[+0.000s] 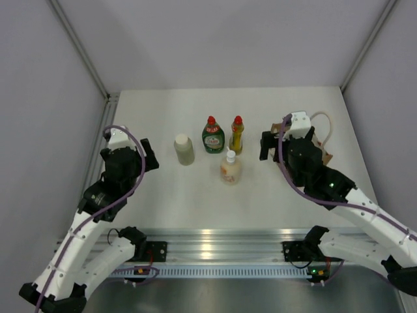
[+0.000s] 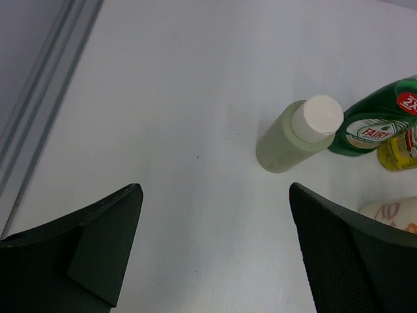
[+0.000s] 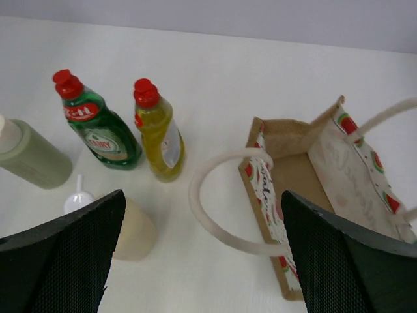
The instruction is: Take the personal care products out of the canvas bag
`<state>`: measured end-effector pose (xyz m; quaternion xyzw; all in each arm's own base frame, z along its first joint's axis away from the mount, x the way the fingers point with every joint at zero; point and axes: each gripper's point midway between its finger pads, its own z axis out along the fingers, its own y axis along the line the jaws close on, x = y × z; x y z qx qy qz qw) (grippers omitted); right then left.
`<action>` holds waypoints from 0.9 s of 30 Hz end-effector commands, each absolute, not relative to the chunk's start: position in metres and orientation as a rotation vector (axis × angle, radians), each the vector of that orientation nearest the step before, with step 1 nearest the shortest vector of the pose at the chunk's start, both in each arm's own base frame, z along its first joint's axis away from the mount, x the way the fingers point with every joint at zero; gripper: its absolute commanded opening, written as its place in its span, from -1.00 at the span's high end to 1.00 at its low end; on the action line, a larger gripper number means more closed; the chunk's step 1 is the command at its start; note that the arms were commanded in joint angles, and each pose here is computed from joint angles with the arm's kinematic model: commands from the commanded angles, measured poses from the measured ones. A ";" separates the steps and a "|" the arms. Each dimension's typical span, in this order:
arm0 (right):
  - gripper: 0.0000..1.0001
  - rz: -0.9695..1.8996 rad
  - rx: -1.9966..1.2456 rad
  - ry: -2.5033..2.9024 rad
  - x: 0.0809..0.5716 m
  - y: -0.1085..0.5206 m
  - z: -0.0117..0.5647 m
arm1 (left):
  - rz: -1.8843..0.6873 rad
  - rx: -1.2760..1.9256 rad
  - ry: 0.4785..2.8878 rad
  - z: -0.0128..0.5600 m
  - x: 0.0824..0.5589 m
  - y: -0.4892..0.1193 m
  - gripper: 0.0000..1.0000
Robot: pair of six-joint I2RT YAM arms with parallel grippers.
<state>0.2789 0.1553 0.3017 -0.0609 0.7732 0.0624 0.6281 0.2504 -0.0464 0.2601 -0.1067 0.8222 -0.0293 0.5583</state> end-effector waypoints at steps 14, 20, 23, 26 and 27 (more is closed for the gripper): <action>-0.99 -0.067 0.069 1.755 0.195 0.020 0.304 | 0.054 -0.342 1.820 0.292 0.215 0.000 -0.97; -0.99 -0.087 0.088 1.757 0.189 0.010 0.301 | -0.026 -0.212 1.841 0.286 0.207 -0.015 -0.97; -0.99 -0.091 0.092 1.757 0.190 0.010 0.301 | -0.038 -0.220 1.837 0.286 0.207 -0.016 -0.97; -0.99 -0.099 0.103 1.759 0.190 0.009 0.300 | -0.052 -0.226 1.838 0.286 0.207 -0.018 -0.97; -0.99 -0.101 0.109 1.758 0.190 0.009 0.299 | -0.051 -0.231 1.839 0.286 0.207 -0.017 -0.97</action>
